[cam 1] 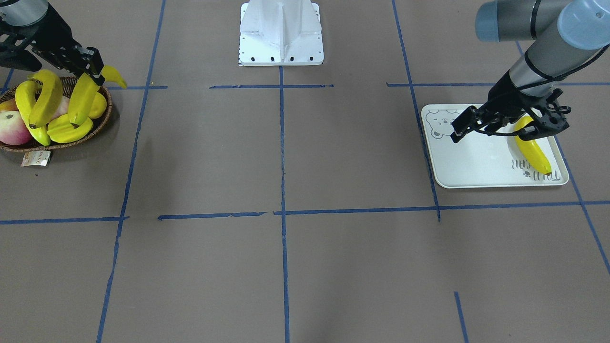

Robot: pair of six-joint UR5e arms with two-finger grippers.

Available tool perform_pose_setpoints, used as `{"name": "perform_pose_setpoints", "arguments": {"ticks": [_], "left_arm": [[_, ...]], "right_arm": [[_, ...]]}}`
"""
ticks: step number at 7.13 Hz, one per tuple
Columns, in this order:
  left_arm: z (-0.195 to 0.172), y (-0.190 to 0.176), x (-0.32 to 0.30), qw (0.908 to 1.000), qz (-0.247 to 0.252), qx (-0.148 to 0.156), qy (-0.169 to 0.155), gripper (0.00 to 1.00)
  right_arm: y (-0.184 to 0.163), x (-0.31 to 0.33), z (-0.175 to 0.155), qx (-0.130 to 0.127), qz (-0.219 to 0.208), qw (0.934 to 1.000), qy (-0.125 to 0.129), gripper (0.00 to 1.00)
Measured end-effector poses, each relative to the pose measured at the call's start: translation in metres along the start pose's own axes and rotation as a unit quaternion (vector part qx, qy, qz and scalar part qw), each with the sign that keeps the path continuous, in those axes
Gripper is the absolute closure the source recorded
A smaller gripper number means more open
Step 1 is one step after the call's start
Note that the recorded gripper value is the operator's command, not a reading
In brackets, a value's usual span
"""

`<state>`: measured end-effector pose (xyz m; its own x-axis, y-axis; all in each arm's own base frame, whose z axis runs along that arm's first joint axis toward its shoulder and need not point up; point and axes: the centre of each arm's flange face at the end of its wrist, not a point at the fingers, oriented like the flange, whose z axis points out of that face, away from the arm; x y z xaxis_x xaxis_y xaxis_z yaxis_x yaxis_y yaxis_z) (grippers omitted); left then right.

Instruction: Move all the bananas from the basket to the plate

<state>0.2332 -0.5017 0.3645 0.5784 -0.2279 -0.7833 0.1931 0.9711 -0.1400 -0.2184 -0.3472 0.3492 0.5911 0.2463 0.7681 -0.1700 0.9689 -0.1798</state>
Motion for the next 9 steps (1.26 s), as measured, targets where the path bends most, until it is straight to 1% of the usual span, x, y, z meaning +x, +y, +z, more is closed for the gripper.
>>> {"name": "perform_pose_setpoints", "arguments": {"ticks": [1,2,3,4,5,6,7,8,9], "left_arm": [[-0.005,-0.001,0.012,1.0,0.001,0.003,0.008,0.01],[-0.013,-0.001,0.035,0.9997,0.001,0.007,0.024,0.01],[-0.021,0.003,0.065,0.999,0.007,0.008,0.043,0.01],[-0.025,0.012,0.097,0.9977,0.02,0.006,0.064,0.01],[-0.027,0.024,0.122,0.9956,0.033,0.004,0.088,0.01],[-0.027,0.039,0.142,0.9917,0.04,0.002,0.122,0.01],[-0.023,0.06,0.162,0.9855,0.043,-0.008,0.164,0.01],[-0.018,0.083,0.183,0.9781,0.043,-0.024,0.202,0.01],[-0.015,0.1,0.204,0.9721,0.044,-0.04,0.227,0.01]], "right_arm": [[-0.005,-0.035,-0.006,-0.003,-0.017,0.9993,-0.032,0.99],[-0.013,-0.078,-0.011,-0.009,-0.036,0.9972,-0.065,0.99],[-0.019,-0.121,-0.014,-0.015,-0.055,0.9942,-0.092,0.99],[-0.018,-0.161,-0.013,-0.022,-0.076,0.9907,-0.111,0.99],[-0.01,-0.195,-0.008,-0.031,-0.095,0.9871,-0.125,0.99],[0.002,-0.226,-0.003,-0.04,-0.115,0.9832,-0.136,0.99],[0.017,-0.249,0.001,-0.045,-0.132,0.9795,-0.145,0.99],[0.033,-0.267,0.005,-0.043,-0.146,0.9767,-0.151,0.99],[0.045,-0.279,0.009,-0.04,-0.156,0.9746,-0.155,0.99]]}}
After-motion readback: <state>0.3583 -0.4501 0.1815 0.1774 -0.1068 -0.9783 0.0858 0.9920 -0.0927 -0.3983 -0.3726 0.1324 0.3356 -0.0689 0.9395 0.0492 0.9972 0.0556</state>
